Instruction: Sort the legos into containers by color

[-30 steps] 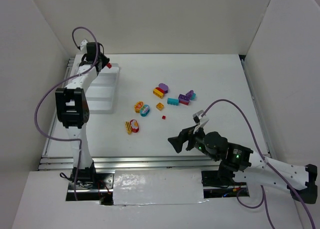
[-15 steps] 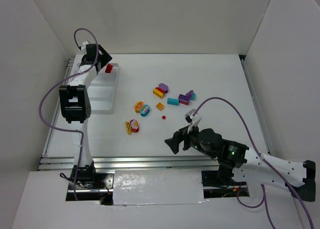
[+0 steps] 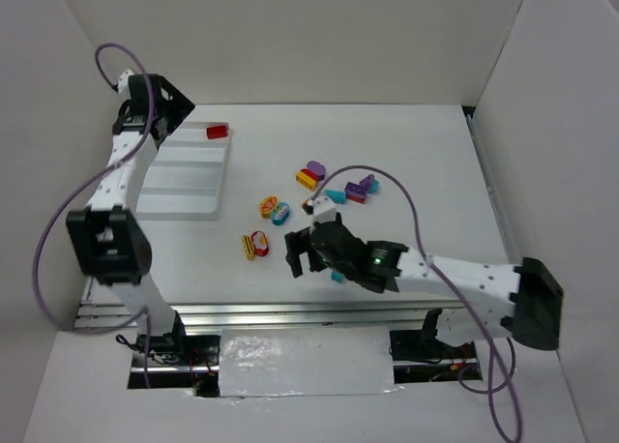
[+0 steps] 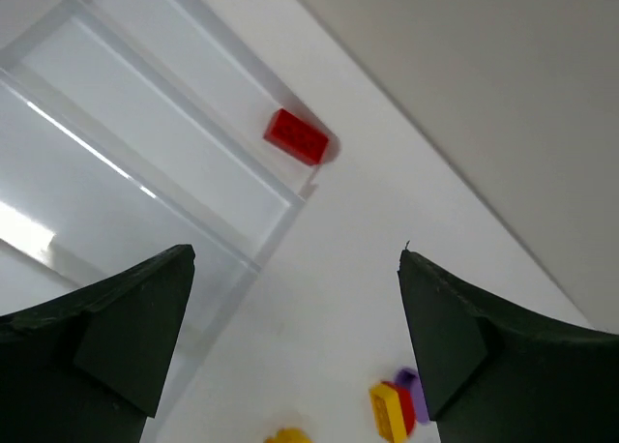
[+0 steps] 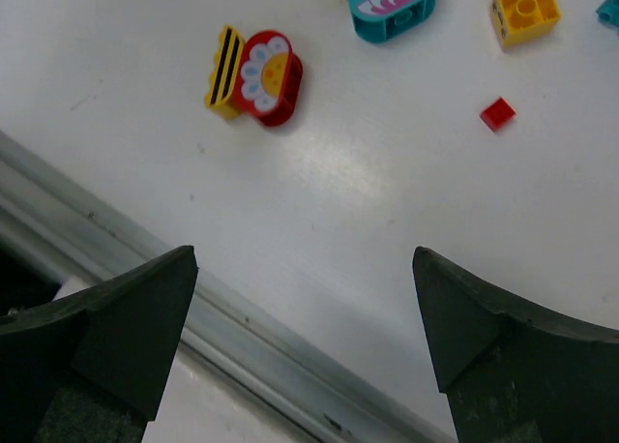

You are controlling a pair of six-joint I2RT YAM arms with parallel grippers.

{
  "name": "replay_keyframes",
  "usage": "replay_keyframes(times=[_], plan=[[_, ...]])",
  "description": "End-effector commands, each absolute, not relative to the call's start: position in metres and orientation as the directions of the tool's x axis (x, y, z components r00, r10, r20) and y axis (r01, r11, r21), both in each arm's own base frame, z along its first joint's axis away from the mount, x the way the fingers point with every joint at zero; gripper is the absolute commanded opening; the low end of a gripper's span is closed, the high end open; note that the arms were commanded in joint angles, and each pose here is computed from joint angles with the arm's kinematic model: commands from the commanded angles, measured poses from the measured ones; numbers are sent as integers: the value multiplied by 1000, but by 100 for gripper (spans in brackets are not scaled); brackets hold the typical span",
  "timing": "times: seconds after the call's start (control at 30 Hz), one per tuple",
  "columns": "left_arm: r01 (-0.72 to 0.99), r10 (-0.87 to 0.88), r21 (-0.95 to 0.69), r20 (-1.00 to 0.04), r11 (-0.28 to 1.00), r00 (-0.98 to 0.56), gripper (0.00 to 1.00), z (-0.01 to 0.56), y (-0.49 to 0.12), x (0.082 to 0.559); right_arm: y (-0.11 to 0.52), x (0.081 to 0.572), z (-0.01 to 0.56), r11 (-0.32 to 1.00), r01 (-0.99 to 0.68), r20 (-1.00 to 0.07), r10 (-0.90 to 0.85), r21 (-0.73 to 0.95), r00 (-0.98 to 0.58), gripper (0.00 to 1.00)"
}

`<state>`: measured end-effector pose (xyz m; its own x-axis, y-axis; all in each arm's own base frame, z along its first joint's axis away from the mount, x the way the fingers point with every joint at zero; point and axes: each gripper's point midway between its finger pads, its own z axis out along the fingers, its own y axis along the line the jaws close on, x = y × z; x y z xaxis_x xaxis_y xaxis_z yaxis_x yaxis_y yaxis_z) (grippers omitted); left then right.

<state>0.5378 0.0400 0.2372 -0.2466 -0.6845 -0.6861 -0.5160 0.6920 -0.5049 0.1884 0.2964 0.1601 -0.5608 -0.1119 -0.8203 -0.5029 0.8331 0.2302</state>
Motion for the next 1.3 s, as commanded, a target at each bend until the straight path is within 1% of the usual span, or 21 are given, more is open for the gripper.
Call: replay_keyframes(times=[0.0, 0.03, 0.07, 0.1, 0.17, 0.23, 0.27, 0.33, 0.47, 0.6, 0.77, 0.87, 0.9, 0.93, 0.97, 1.0, 1.03, 1.13, 1.17, 1.2, 1.27], plan=[[-456, -707, -574, -676, 681, -206, 100, 303, 17, 453, 326, 221, 141, 892, -408, -772, -117, 195, -625, 100], [-394, -698, -598, -691, 698, -188, 99, 330, 4, 424, 340, 230, 151, 890, -411, -774, -116, 197, -622, 100], [-384, -699, -602, -687, 700, -198, 100, 329, -1, 408, 348, 235, 127, 900, -407, -744, -164, 156, -648, 100], [-403, -702, -588, -666, 701, -250, 100, 303, -6, 388, 359, 237, 123, 892, -424, -733, -182, 157, -656, 100], [-361, -692, -596, -667, 718, -276, 100, 299, -19, 346, 379, 250, 114, 893, -429, -728, -204, 135, -654, 100], [-274, -661, -602, -697, 750, -277, 100, 313, -27, 316, 401, 258, 122, 875, -461, -728, -219, 148, -649, 100], [-263, -648, -592, -706, 762, -286, 100, 313, -28, 307, 407, 261, 104, 876, -467, -707, -253, 122, -660, 100], [-251, -597, -542, -733, 802, -326, 99, 314, -27, 283, 416, 264, 96, 873, -476, -689, -280, 108, -669, 100], [-254, -495, -427, -783, 868, -375, 99, 306, -17, 250, 439, 277, 78, 873, -481, -673, -306, 84, -673, 100], [-343, -452, -339, -824, 876, -341, 100, 291, 8, 223, 450, 287, 65, 879, -475, -665, -324, 53, -673, 100], [-363, -429, -302, -833, 881, -348, 100, 270, 15, 214, 443, 294, 43, 898, -440, -651, -336, -3, -681, 100], [-370, -430, -294, -824, 881, -370, 99, 256, 15, 215, 439, 288, 33, 895, -446, -641, -340, 3, -688, 99], [-361, -427, -294, -823, 885, -375, 100, 256, 13, 216, 438, 283, 26, 889, -458, -628, -346, 19, -697, 96], [-357, -428, -299, -823, 885, -373, 100, 257, 12, 217, 439, 280, 25, 884, -466, -624, -346, 32, -700, 71], [-354, -428, -302, -826, 885, -367, 99, 258, 12, 218, 446, 275, 25, 870, -488, -624, -343, 71, -703, 52], [-355, -427, -300, -825, 885, -369, 100, 257, 12, 219, 441, 268, 18, 860, -505, -610, -362, 73, -705, 39], [-355, -427, -300, -825, 885, -369, 99, 258, 12, 219, 443, 264, 28, 851, -517, -626, -353, 94, -695, 0], [-333, -431, -313, -819, 889, -380, 99, 261, 7, 219, 435, 254, 55, 830, -546, -699, -324, 114, -638, 0], [-303, -442, -340, -808, 890, -389, 100, 262, -1, 220, 425, 245, 49, 811, -575, -713, -342, 105, -612, 0], [-275, -445, -359, -803, 892, -396, 100, 264, -7, 220, 425, 240, 86, 781, -608, -768, -299, 144, -566, 0], [-212, -463, -412, -784, 886, -413, 100, 267, -22, 222, 428, 222, 121, 695, -695, -847, -246, 185, -471, 0]])
